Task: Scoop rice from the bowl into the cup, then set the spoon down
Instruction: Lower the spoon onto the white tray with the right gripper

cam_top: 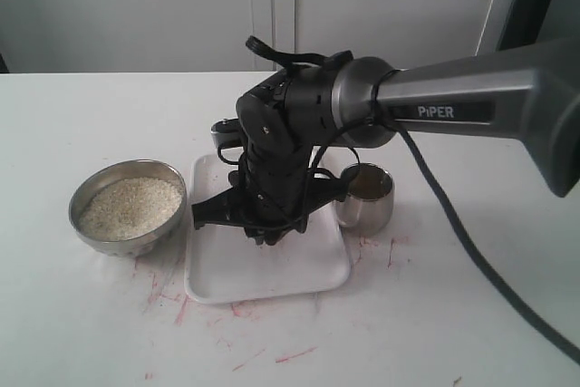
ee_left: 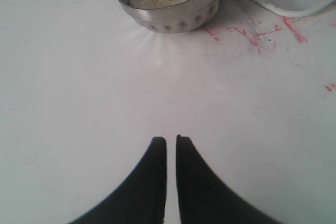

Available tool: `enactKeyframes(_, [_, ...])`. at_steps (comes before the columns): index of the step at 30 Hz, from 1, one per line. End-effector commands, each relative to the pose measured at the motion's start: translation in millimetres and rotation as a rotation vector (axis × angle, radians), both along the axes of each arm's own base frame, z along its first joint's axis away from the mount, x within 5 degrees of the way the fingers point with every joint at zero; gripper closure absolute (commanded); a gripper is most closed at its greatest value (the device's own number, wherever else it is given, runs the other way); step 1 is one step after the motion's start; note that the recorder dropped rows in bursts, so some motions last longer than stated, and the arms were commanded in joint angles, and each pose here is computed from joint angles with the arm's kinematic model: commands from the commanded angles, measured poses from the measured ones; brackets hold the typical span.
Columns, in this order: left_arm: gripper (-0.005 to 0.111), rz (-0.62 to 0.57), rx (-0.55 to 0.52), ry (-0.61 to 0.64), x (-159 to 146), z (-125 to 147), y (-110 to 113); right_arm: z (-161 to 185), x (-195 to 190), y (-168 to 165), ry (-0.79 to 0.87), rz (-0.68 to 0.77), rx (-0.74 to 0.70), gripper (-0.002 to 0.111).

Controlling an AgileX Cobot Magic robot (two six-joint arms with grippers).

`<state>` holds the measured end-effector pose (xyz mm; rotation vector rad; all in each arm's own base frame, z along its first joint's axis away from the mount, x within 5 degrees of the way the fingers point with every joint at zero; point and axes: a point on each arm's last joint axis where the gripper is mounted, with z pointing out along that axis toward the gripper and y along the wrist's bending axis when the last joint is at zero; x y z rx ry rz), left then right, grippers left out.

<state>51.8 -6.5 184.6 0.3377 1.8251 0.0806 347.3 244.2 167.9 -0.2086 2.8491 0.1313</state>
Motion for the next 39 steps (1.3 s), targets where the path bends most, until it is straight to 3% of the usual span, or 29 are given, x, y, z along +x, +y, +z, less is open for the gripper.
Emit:
enactKeyframes(1, [0.092,-0.005,0.0,0.046,-1.1,-6.3,-0.2,-1.3,1.6,0.7,-0.01,0.01,-0.006,0.108])
enactKeyframes(31, [0.092,-0.005,0.0,0.046,-1.1,-6.3,-0.2,-8.5,2.3,1.3,-0.001,0.047,-0.023,0.108])
enactKeyframes(39, [0.092,-0.005,0.0,0.046,-1.1,-6.3,-0.2,-8.5,2.2,1.4,-0.001,0.046,-0.022,0.091])
